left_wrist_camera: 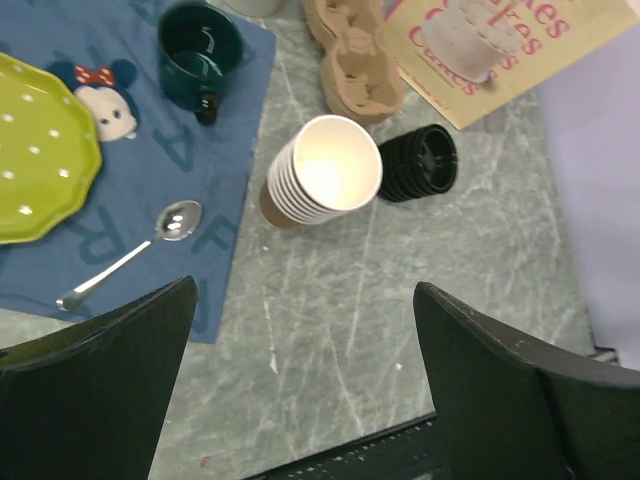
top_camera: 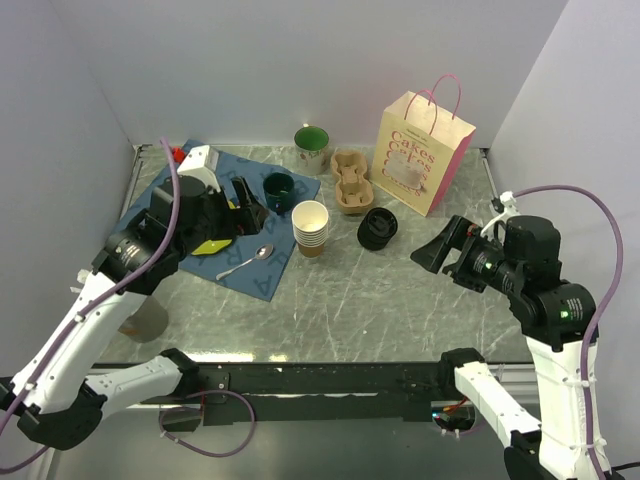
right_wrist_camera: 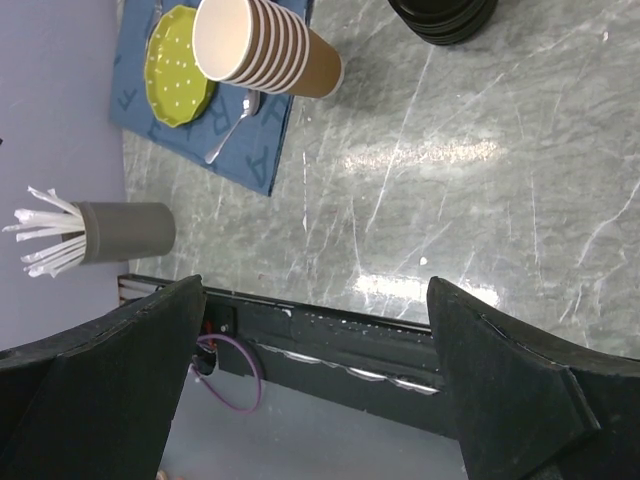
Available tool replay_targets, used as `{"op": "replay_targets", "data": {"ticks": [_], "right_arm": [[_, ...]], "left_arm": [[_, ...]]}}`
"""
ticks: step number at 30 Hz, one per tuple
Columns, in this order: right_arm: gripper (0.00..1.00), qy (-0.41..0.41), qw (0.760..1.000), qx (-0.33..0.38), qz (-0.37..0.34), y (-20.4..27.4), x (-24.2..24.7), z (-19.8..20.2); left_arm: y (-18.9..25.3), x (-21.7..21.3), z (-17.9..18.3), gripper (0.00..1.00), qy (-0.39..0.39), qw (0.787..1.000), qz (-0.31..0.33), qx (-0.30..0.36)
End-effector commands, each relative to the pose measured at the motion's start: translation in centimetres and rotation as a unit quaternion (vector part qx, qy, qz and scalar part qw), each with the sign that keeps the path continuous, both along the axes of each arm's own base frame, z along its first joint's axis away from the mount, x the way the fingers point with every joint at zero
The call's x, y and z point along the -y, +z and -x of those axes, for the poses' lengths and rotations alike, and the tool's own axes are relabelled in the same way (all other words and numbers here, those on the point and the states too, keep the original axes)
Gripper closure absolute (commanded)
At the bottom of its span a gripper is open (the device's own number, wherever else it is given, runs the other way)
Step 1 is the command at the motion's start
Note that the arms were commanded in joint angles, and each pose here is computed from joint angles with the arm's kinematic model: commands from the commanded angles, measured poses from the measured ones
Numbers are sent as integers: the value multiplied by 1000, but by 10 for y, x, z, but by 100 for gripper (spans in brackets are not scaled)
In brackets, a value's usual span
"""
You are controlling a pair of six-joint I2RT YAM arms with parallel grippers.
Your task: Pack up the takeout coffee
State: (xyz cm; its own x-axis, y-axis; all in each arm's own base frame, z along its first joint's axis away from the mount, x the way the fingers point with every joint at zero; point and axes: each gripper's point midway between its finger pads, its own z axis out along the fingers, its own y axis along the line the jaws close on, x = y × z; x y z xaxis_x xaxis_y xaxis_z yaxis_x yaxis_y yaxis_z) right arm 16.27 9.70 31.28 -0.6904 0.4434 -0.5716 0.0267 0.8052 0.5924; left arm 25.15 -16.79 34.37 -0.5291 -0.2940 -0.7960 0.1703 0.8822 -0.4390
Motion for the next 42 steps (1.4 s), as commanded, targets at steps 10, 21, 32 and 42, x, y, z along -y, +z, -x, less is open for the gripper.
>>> {"op": "replay_targets", "data": {"ticks": [10, 21, 32, 42], "right_arm": [[0, 22, 999, -2, 24, 0, 0, -4], [18, 82, 997, 11, 3, -5, -15, 7], [25, 106, 994, 25, -12, -9, -24, 8], [26, 119, 991, 59, 14, -6, -19, 10]], "left_arm": [[20, -17, -36, 3, 44, 992, -110, 44], [-60, 55, -69, 51, -62, 985, -137, -90], [-107, 91, -119, 63, -77, 975, -173, -118], [-127, 102, -133, 63, -75, 969, -185, -143]]}}
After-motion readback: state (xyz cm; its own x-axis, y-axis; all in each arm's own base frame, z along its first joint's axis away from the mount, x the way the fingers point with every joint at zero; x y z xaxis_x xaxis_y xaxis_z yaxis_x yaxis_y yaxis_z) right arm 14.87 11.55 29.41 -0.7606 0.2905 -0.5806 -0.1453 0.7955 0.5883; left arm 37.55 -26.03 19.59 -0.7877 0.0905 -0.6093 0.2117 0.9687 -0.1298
